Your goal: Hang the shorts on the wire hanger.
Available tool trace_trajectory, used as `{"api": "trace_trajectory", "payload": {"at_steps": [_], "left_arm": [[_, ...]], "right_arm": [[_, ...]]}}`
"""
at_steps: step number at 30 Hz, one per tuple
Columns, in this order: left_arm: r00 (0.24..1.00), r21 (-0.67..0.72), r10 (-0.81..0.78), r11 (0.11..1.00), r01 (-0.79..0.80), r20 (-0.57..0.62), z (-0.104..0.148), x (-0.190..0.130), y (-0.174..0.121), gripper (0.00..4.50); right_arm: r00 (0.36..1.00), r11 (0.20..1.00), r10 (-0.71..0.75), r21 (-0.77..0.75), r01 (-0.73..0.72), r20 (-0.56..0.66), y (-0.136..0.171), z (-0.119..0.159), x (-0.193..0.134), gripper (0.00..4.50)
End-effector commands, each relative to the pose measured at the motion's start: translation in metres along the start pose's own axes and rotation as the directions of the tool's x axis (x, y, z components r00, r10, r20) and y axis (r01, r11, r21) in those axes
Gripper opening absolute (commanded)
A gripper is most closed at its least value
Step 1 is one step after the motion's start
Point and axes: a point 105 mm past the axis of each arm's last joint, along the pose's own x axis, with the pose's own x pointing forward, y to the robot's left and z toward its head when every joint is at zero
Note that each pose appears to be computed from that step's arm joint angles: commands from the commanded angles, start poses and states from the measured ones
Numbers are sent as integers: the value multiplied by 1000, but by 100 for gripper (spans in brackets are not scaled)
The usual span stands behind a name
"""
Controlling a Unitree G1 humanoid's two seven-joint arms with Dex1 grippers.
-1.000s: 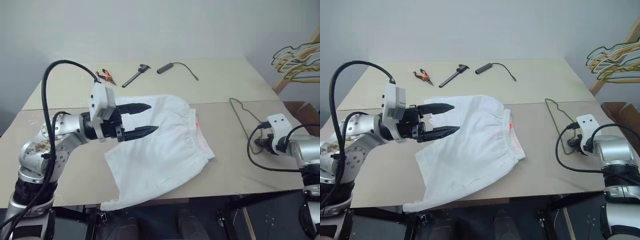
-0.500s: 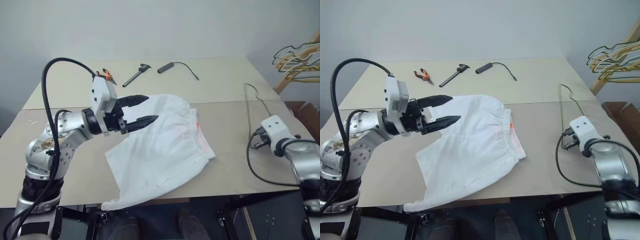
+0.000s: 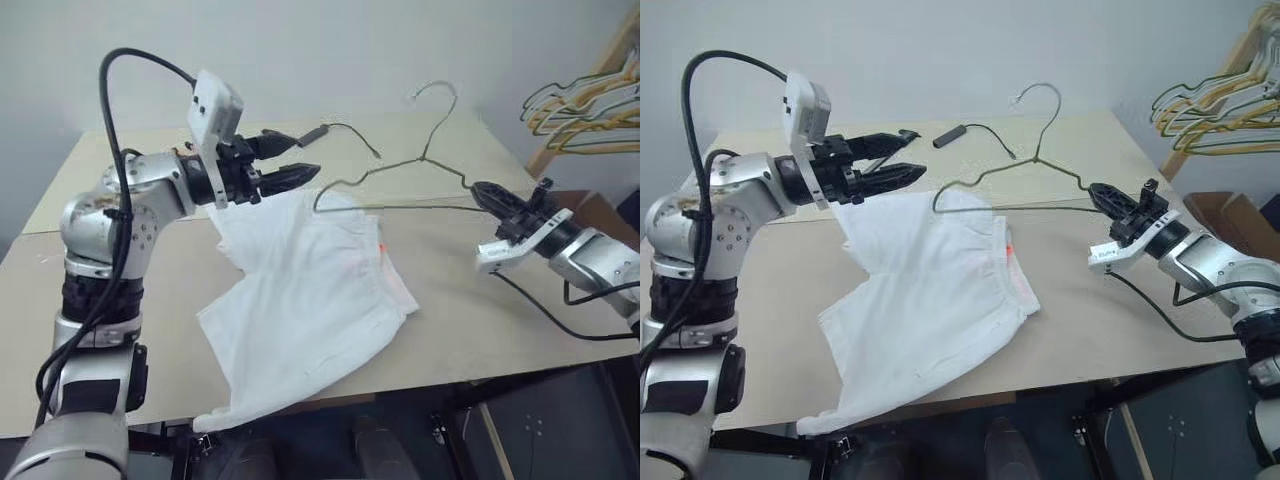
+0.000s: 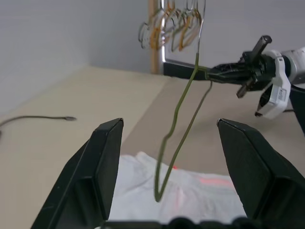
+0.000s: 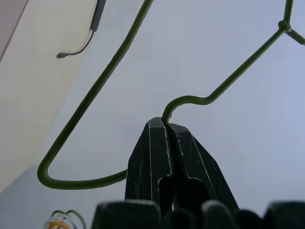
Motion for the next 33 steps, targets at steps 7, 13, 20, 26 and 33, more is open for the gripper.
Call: {"api": "trace_trajectory", "payload": {"at_steps": [7, 13, 20, 26, 33], "left_arm": [[946, -93, -266, 963, 253, -185, -28, 15, -24, 342], [917, -61, -270, 963, 264, -293, -48, 27, -30, 342], [912, -34, -174, 984, 174, -371, -67, 39, -19, 220], [912, -41, -182, 983, 179, -367, -68, 38, -19, 20], [927, -92, -182, 983, 160, -328, -63, 33, -12, 0]], "right_arm": [[986, 990, -135, -37, 139, 99, -33, 2, 6, 3], [982, 988, -148, -33, 152, 114, -40, 5, 9, 3], [978, 985, -164, -36, 170, 128, -48, 8, 12, 0], [978, 985, -160, -42, 167, 134, -50, 8, 12, 0], [972, 990, -140, 34, 136, 188, -55, 16, 11, 52]]}}
